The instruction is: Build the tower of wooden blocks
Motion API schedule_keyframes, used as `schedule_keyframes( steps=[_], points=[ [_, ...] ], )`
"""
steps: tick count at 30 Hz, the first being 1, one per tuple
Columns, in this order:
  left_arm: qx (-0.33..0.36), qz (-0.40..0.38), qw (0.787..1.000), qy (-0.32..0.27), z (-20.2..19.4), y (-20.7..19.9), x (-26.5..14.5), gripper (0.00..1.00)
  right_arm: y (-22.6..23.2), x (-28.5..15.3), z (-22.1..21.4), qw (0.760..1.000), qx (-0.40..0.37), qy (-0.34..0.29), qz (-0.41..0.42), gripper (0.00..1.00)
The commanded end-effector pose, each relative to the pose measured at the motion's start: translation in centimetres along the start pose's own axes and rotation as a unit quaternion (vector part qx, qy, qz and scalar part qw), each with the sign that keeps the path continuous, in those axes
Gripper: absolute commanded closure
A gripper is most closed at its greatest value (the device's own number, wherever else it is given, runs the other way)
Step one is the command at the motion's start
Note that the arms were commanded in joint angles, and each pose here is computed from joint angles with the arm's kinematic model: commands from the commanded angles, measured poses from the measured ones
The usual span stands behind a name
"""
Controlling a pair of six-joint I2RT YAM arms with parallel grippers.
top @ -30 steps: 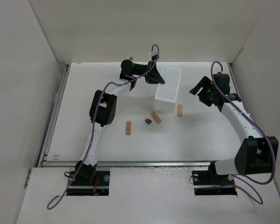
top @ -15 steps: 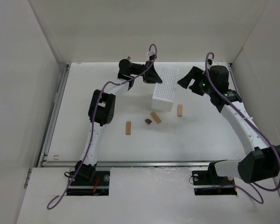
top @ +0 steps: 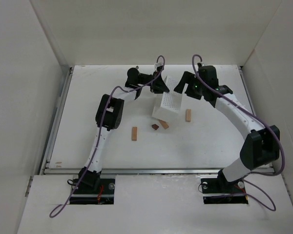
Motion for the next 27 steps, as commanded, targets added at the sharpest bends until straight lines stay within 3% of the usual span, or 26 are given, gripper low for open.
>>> schedule_keyframes(
  steps=[1, 5, 8, 9, 12, 13, 16, 17, 27],
  points=[
    [0.345, 0.035, 0.934, 0.089, -4.1, -2.2, -1.0, 0.87, 1.3, -0.3, 0.6, 1.000, -0.010, -0.015, 0.003, 0.15],
    [0.329, 0.038, 0.940, 0.086, -3.9, -0.1, -1.5, 0.87, 1.2, 0.1, 0.3, 1.000, -0.012, -0.012, -0.002, 0.15],
    [0.319, 0.040, 0.943, 0.082, -3.9, 0.8, -2.0, 0.81, 1.1, 0.1, 0.2, 1.000, -0.012, -0.012, -0.009, 0.15],
    [0.319, 0.043, 0.944, 0.079, -3.8, 0.9, -2.4, 0.72, 1.0, 0.1, 0.2, 1.000, -0.012, -0.012, -0.009, 0.15],
    [0.319, 0.043, 0.944, 0.079, -3.8, 0.9, -2.4, 0.56, 0.9, 0.0, -0.2, 1.000, -0.018, -0.007, -0.017, 0.15],
    [0.323, 0.046, 0.942, 0.075, -3.6, 0.5, -2.8, 0.45, 1.1, 0.1, -0.4, 1.000, -0.021, -0.008, -0.018, 0.15],
    [0.328, 0.046, 0.941, 0.074, -3.6, 0.0, -2.8, 0.25, 1.4, -0.2, -0.2, 0.999, -0.023, -0.014, -0.025, 0.15],
    [0.328, 0.046, 0.941, 0.074, -3.6, 0.0, -2.8, 0.00, 1.7, -0.4, 0.0, 0.999, -0.023, -0.014, -0.025, 0.15],
    [0.398, 0.044, 0.913, 0.074, -4.2, -6.9, -2.6, 0.00, 4.4, -1.9, 0.4, 0.998, -0.048, -0.025, -0.019, 0.15]
  ],
)
Point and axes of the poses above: each gripper's point midway between its finger pads, its own x axis out along the fingers, its own y axis along the line the jaws close on, z = x × y, the point moved 7 cm from there along -x, back along the fingers, and after that the axes turned 12 degrees about x, right-handed, at the moved point
